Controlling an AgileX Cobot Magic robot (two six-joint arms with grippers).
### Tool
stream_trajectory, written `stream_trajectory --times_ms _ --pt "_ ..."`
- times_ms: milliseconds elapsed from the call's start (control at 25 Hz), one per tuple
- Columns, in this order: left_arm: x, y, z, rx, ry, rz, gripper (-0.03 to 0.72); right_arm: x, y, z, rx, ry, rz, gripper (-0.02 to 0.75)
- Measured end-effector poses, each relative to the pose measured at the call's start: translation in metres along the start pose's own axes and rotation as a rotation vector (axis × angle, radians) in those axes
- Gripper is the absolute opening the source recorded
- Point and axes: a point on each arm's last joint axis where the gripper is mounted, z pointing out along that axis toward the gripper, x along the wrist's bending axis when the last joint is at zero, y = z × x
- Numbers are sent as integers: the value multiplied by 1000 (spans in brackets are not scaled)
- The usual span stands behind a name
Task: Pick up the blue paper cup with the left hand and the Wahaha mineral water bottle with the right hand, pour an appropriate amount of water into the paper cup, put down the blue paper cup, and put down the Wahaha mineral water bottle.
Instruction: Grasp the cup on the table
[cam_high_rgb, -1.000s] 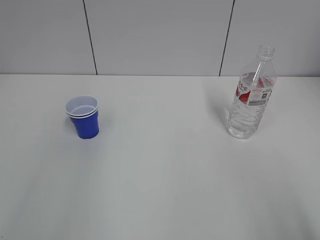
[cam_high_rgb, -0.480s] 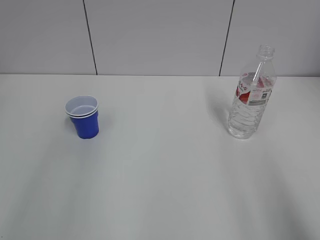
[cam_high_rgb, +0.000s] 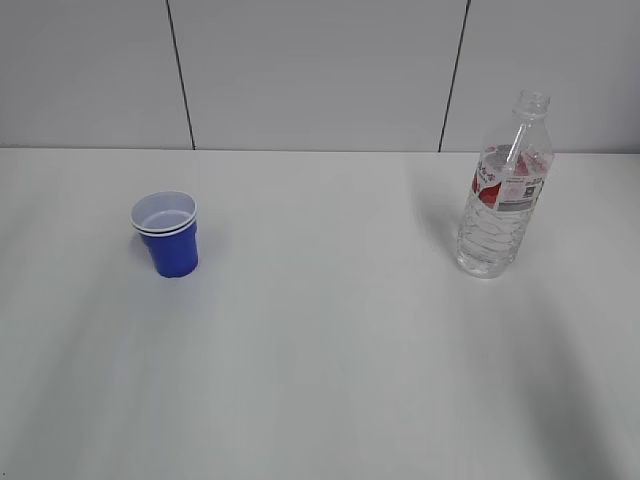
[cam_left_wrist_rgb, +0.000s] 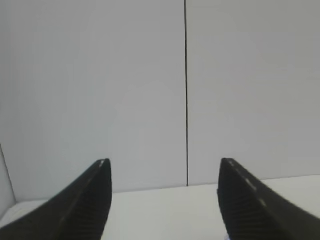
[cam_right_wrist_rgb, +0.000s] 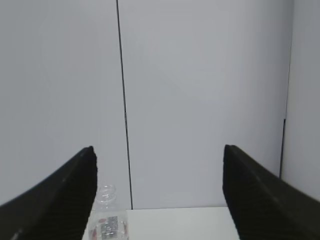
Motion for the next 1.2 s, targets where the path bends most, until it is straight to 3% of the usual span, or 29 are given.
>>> stream_trajectory --times_ms 240,520,840,1200 --pt "-3 -36 40 18 -33 -80 500 0 -15 35 59 -16 -58 587" --pt "-18 -84 69 21 -201 -60 499 1 -25 51 80 -10 -118 587" --pt "-22 -157 80 276 -220 -93 499 3 -38 72 97 6 -112 587" --pt "-51 -193 77 402 -329 -58 499 22 -77 100 213 210 -264 587"
